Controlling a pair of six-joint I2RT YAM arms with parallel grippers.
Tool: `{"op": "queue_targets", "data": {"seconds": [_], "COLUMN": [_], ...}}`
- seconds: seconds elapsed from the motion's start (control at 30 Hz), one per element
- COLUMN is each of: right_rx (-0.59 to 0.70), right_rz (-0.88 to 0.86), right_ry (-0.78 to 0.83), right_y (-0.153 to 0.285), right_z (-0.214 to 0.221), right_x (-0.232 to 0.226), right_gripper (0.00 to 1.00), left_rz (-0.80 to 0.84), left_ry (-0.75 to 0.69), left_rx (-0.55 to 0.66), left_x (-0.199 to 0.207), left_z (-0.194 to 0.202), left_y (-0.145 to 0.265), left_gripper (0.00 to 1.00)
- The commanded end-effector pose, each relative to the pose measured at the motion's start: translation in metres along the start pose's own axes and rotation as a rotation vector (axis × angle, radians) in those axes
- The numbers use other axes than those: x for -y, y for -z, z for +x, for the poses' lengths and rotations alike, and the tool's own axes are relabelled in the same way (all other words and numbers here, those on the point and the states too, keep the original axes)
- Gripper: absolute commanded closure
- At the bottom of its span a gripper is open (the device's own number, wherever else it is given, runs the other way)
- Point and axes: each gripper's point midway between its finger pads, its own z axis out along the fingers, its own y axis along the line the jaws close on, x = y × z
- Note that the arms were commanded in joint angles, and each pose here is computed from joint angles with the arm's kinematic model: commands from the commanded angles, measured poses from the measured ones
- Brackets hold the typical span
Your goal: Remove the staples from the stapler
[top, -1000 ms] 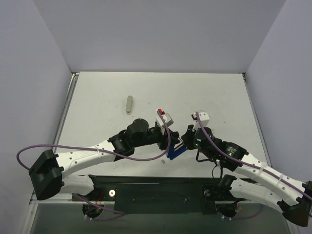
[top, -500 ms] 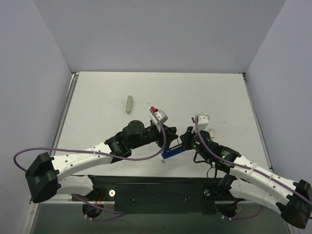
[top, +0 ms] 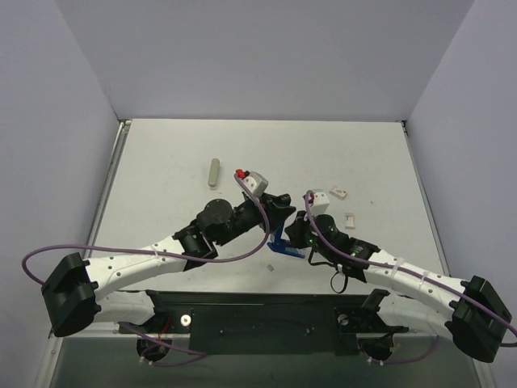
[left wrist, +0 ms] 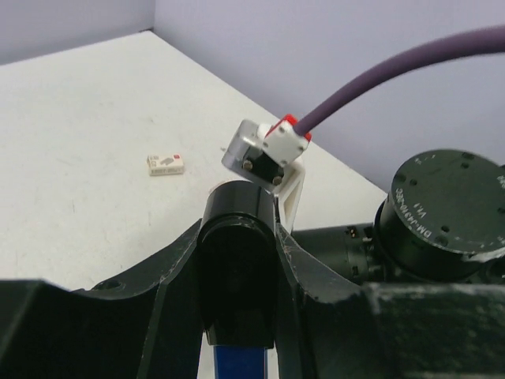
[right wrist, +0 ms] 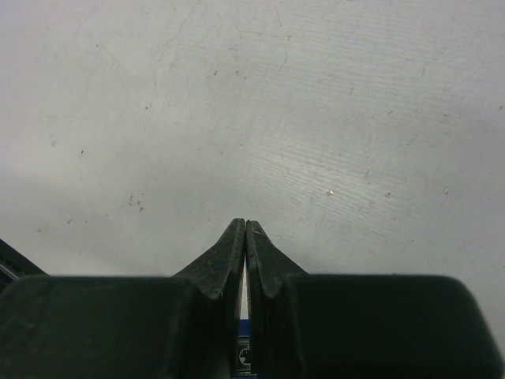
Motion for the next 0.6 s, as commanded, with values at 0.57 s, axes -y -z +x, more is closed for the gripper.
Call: {"op": "queue_targets", "data": {"seconds": [0.57], "right_rx": [0.067], "right_rz": [-0.125], "right_ry": [-0.121], "right_y": [-0.016], "right_z": [-0.031], "right_x": [-0.033], "right_gripper": [1.00], "left_rz": [-0.150], "left_ry": [-0.058], "left_rx": [0.349], "left_x": [-0.017], "left_z": [-0.091], "left_y": [-0.029], "left_gripper": [1.00]}}
